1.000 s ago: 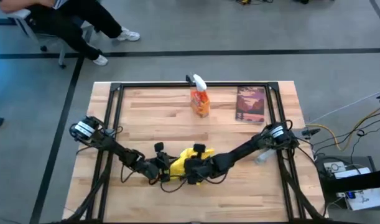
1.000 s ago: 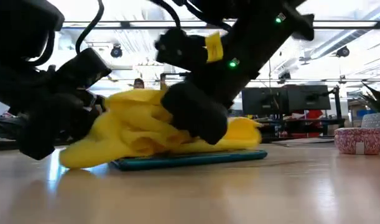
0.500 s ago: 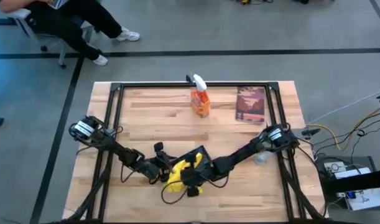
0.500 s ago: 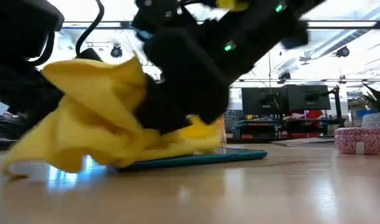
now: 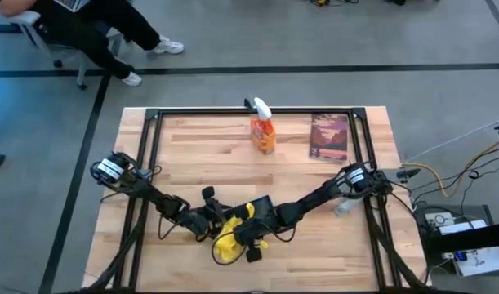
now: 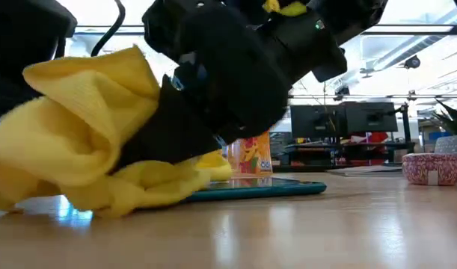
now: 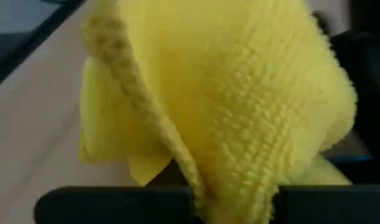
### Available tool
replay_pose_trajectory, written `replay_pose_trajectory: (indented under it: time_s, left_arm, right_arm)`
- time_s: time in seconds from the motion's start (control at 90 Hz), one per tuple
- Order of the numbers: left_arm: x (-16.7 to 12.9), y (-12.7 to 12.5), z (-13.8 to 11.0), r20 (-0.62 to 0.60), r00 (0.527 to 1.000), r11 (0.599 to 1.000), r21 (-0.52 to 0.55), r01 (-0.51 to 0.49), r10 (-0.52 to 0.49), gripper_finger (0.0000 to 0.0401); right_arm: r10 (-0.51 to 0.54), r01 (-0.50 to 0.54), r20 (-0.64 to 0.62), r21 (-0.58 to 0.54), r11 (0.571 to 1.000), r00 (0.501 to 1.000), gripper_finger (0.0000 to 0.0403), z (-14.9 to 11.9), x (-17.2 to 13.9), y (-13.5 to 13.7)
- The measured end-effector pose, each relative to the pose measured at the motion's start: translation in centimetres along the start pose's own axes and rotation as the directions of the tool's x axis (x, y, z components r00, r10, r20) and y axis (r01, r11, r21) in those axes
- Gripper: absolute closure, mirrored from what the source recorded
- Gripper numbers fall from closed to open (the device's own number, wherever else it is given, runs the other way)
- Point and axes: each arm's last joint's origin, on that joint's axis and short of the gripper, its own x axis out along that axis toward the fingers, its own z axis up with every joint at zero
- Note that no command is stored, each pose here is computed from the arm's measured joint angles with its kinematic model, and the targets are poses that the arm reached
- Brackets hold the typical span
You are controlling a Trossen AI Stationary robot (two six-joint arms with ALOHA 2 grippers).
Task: Apply microfiber cloth
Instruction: Wipe the front and back of the tablet with the yellow microfiber cloth
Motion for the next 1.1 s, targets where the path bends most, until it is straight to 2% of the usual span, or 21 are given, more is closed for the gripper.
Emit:
replay_pose_trajectory:
  time_s: [0.056,0.144,0.289,0.378,0.489,0.6,0.7,0.744,0.789,0.867,0.933,0.989,1.1]
  left_arm:
    - [0.0,0.0,0.0,0.000,1.000,1.000,0.001,-0.004,0.004,0.0372]
    - [0.1,0.2,-0.1,0.001,1.000,1.000,0.004,-0.024,0.024,0.0372]
    - [0.0,0.3,-0.2,0.001,0.999,0.999,0.007,-0.038,0.038,0.0373]
    - [0.0,0.3,-0.3,0.000,0.999,0.999,0.000,-0.034,0.034,0.0373]
    - [-0.1,0.2,-0.3,-0.005,1.000,1.000,-0.019,-0.018,0.018,0.0372]
    - [-0.1,0.2,-0.4,-0.007,1.000,1.000,-0.020,-0.010,0.010,0.0372]
    - [-0.1,0.2,-0.4,-0.006,1.000,1.000,-0.019,-0.010,0.010,0.0372]
    - [-0.1,0.2,-0.4,-0.006,1.000,1.000,-0.019,-0.010,0.010,0.0372]
    - [-0.1,0.2,-0.4,-0.006,1.000,1.000,-0.019,-0.010,0.010,0.0372]
    - [-0.1,0.2,-0.4,-0.006,1.000,1.000,-0.020,-0.010,0.010,0.0372]
    - [-0.1,0.2,-0.4,-0.006,1.000,1.000,-0.020,-0.010,0.010,0.0372]
    - [-0.1,0.2,-0.3,-0.005,1.000,1.000,-0.020,-0.011,0.011,0.0372]
    - [-0.1,0.1,-0.3,-0.004,1.000,1.000,-0.020,-0.012,0.012,0.0372]
  right_arm:
    - [-0.040,0.040,-0.036,0.011,0.999,0.999,0.0403,-0.2,-0.1,-0.1]
    - [-0.171,0.173,-0.100,0.013,0.985,0.980,0.0403,-0.4,-0.7,0.2]
    - [-0.318,0.324,-0.145,0.017,0.946,0.937,0.0403,-0.4,-1.7,1.0]
    - [-0.420,0.432,-0.173,0.037,0.901,0.891,0.0403,-0.4,-2.4,0.8]
    - [-0.575,0.601,-0.267,0.021,0.799,0.773,0.0403,-1.1,-3.9,0.6]
    - [-0.694,0.745,-0.390,-0.031,0.666,0.605,0.0403,-2.4,-6.0,0.1]
    - [-0.781,0.848,-0.429,-0.062,0.526,0.453,0.0403,-3.0,-8.0,-0.4]
    - [-0.808,0.876,-0.424,-0.066,0.479,0.409,0.0403,-3.0,-8.8,-0.6]
    - [-0.825,0.889,-0.411,-0.069,0.452,0.387,0.0403,-2.9,-9.2,-0.7]
    - [-0.834,0.895,-0.390,-0.049,0.443,0.391,0.0403,-2.2,-9.5,-1.1]
    - [-0.821,0.877,-0.362,-0.018,0.480,0.442,0.0403,-1.5,-8.9,-1.5]
    - [-0.782,0.834,-0.340,0.014,0.552,0.523,0.0403,-0.8,-8.1,-2.0]
    - [-0.629,0.662,-0.232,0.109,0.741,0.742,0.0403,0.2,-5.8,-2.7]
